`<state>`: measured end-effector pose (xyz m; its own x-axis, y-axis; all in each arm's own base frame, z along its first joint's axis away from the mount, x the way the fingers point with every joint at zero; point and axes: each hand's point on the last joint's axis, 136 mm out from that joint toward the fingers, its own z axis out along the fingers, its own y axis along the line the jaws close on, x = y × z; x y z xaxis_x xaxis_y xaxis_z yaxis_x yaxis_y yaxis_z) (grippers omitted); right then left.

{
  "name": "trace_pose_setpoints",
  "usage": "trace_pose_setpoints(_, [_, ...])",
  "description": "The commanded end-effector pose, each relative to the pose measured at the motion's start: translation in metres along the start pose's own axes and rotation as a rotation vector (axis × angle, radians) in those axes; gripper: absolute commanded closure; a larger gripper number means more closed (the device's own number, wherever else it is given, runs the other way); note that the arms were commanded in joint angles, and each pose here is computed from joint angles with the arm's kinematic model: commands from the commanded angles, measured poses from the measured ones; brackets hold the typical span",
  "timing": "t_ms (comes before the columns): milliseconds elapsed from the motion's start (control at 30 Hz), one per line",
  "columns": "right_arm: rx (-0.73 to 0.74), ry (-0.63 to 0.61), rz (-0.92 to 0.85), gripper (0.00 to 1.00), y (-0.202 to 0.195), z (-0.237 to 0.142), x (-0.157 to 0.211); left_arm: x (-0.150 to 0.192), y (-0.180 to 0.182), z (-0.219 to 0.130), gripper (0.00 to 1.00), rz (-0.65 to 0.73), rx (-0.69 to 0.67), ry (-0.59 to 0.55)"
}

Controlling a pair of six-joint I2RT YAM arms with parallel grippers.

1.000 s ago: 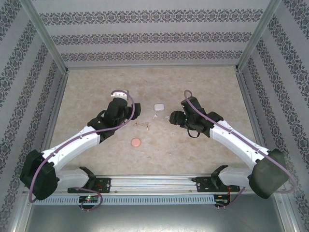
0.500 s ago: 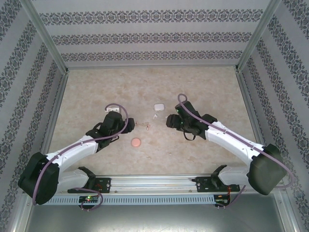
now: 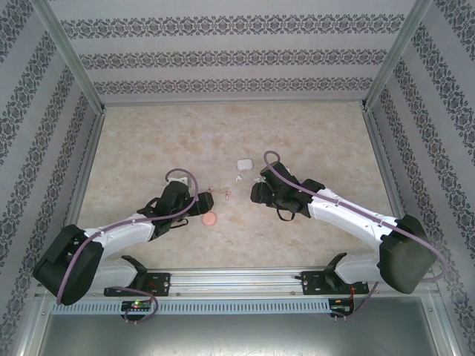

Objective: Insert the wireless bluetooth earbuds into the charging case

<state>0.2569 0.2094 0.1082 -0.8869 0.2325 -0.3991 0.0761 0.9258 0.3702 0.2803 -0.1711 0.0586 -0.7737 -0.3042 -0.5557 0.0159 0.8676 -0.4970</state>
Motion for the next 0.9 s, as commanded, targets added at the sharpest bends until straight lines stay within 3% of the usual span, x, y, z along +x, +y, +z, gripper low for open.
trace_pose_setpoints(0, [0.004,-0.035,0.019,0.35,0.003,-0.005,-0.006,0.001,-0.02,0.003,0.14,-0.029,0.077,-0.014])
trace_pose_setpoints(367, [-0.005,-0.055,0.02,0.35,0.006,-0.013,-0.011,0.033,-0.036,0.012,0.13,-0.032,0.093,0.044])
trace_pose_setpoints(867, [-0.003,-0.052,0.027,0.35,0.008,-0.012,-0.013,0.028,-0.061,-0.025,0.13,-0.094,0.176,-0.021])
